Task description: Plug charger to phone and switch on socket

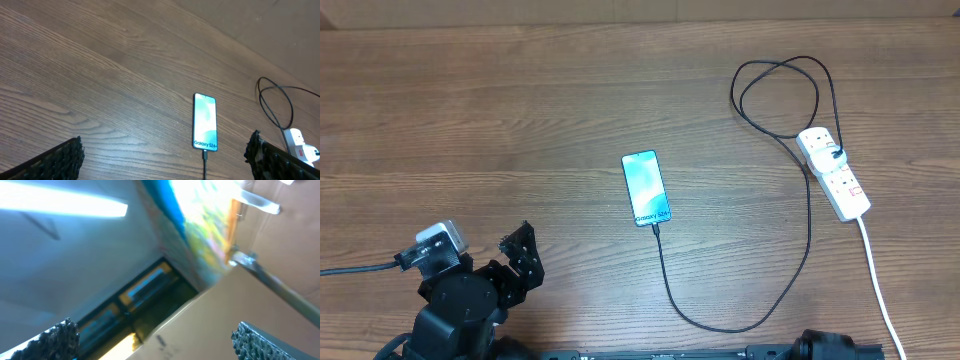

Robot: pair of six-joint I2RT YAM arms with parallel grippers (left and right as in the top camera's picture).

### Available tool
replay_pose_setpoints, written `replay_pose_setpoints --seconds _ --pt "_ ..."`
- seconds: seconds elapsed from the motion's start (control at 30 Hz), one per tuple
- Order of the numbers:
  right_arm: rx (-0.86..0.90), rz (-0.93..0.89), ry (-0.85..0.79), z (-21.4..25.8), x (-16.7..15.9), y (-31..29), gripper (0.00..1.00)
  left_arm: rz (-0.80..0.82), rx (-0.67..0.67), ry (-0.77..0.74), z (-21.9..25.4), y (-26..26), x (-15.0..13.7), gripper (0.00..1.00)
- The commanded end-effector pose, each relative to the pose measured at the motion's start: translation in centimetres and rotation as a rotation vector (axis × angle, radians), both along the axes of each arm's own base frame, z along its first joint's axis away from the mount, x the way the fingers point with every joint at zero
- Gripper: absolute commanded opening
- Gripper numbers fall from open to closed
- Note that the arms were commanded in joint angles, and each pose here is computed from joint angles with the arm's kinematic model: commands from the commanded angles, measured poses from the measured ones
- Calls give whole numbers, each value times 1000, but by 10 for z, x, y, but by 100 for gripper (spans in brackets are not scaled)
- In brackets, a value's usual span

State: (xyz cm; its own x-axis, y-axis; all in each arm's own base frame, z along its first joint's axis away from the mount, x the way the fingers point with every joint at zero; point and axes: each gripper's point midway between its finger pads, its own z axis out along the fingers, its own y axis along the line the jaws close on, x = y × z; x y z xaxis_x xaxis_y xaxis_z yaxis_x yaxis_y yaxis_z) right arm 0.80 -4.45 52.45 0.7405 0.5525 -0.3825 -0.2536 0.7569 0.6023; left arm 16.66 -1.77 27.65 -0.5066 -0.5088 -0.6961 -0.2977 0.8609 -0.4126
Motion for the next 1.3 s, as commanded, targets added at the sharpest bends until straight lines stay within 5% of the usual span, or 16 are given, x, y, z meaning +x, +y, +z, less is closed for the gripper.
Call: replay_pose_setpoints --seconds 0.0,0.43,1.27 --pt "75 -60 85 -31 34 -20 100 0 -14 1 -1 -1 -1 100" --pt "130 -74 483 -170 151 -39 100 0 -14 1 -1 -1 -1 100" --pt "170 -83 853 -331 207 -47 100 0 -14 1 -1 -1 -1 100"
